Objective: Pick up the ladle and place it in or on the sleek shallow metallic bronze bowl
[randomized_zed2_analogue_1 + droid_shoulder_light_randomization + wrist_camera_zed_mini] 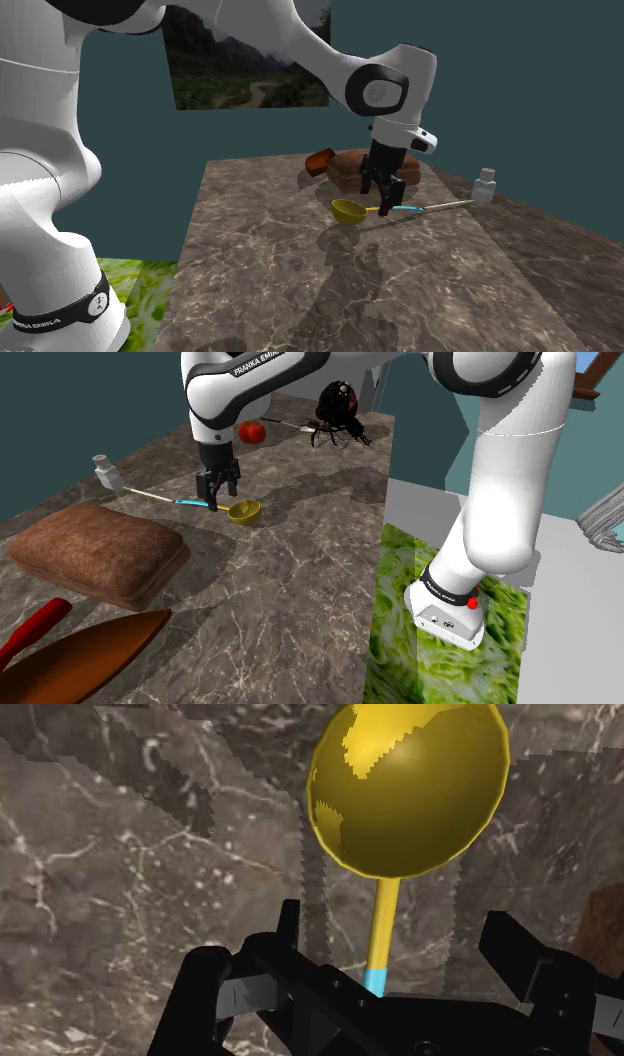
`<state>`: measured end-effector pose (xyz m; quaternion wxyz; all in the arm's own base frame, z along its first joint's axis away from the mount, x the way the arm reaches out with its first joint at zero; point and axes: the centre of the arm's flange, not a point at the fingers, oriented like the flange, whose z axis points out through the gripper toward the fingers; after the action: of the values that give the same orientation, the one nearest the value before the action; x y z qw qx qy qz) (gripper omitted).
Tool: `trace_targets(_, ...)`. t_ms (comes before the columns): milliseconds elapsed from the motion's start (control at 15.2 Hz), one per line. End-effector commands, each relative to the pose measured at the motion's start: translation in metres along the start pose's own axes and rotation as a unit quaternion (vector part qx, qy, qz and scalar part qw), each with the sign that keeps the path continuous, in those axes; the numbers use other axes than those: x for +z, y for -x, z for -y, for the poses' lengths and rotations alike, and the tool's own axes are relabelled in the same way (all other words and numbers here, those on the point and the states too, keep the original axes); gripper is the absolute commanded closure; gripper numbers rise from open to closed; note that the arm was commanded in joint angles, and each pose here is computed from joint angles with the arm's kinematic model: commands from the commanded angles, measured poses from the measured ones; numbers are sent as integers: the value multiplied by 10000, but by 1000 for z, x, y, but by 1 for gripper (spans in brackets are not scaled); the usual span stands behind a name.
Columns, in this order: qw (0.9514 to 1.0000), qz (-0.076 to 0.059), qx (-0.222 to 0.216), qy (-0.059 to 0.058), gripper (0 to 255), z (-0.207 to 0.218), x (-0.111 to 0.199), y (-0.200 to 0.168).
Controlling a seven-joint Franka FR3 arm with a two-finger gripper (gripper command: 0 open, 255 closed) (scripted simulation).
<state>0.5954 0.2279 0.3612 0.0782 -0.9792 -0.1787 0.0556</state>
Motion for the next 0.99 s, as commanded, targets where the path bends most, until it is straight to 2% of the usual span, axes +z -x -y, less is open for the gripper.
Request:
trace_targets(0, 10000, -2, -2, -3, 0, 0, 11, -2)
trace_targets(264, 10000, -2, -2, -3, 0, 0, 30, -2)
trace_targets(792, 10000, -1, -2, -3, 0, 0, 30, -2)
trace_targets(858, 10000, -1, -2, -3, 255, 0, 30, -2)
trace_targets(924, 10000, -1, -2, -3, 255, 0, 30, -2)
